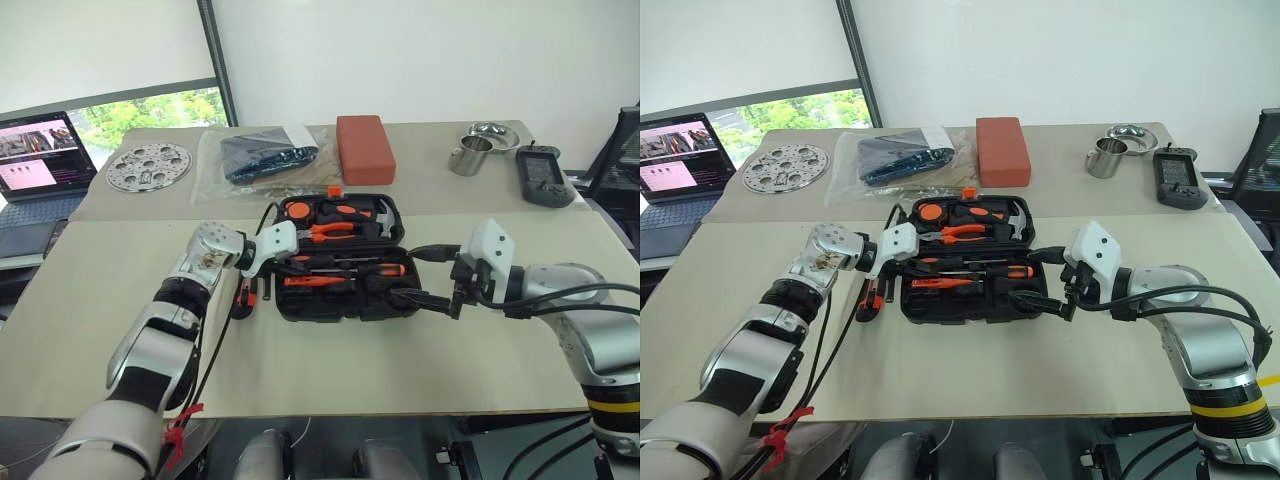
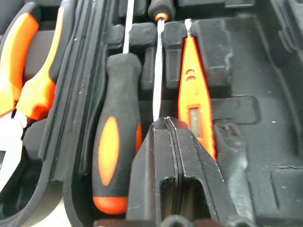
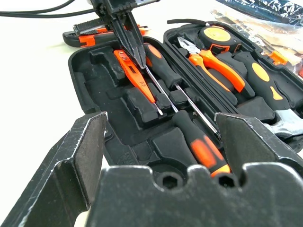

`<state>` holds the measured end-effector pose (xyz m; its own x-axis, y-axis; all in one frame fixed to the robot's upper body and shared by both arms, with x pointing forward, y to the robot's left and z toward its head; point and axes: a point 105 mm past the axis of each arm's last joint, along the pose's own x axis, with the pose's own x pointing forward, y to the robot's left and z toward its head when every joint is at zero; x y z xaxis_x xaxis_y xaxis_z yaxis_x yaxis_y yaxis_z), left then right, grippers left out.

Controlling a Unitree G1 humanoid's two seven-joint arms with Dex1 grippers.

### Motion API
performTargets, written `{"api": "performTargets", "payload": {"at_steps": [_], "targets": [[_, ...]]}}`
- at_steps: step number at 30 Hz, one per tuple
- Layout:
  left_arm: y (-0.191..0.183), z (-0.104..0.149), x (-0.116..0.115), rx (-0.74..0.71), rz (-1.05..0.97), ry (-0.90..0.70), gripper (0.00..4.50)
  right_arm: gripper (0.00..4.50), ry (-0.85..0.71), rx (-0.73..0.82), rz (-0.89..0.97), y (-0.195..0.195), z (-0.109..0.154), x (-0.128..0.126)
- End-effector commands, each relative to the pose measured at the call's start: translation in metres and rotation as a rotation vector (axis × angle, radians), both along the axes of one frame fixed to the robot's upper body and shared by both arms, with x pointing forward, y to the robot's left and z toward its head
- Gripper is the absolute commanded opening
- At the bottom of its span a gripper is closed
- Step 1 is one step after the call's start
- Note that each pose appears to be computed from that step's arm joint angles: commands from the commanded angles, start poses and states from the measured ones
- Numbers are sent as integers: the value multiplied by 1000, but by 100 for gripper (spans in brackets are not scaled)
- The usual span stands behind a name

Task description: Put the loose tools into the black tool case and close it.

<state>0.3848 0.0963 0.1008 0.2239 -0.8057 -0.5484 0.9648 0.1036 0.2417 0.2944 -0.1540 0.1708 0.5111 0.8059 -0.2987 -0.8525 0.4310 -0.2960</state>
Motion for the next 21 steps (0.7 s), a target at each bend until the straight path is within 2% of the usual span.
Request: {"api": "performTargets", "payload": {"at_steps": [1,10,15,20,21], "targets": [[8,-18,-4,73,1,35,4,420,-47,-3,14,1,12,-2],[-4,21,-4,-85,-64,-55,4,420,-45,-4,18,2,13,0],[4,62,-6,-169,-59,-145,4,420,-50,4,37,6,14,1],[26,83,-9,-204,77,-195,4,420,-52,36,67,17,17,2],[35,83,-12,-206,124,-195,27,420,-53,46,72,19,17,2]]}}
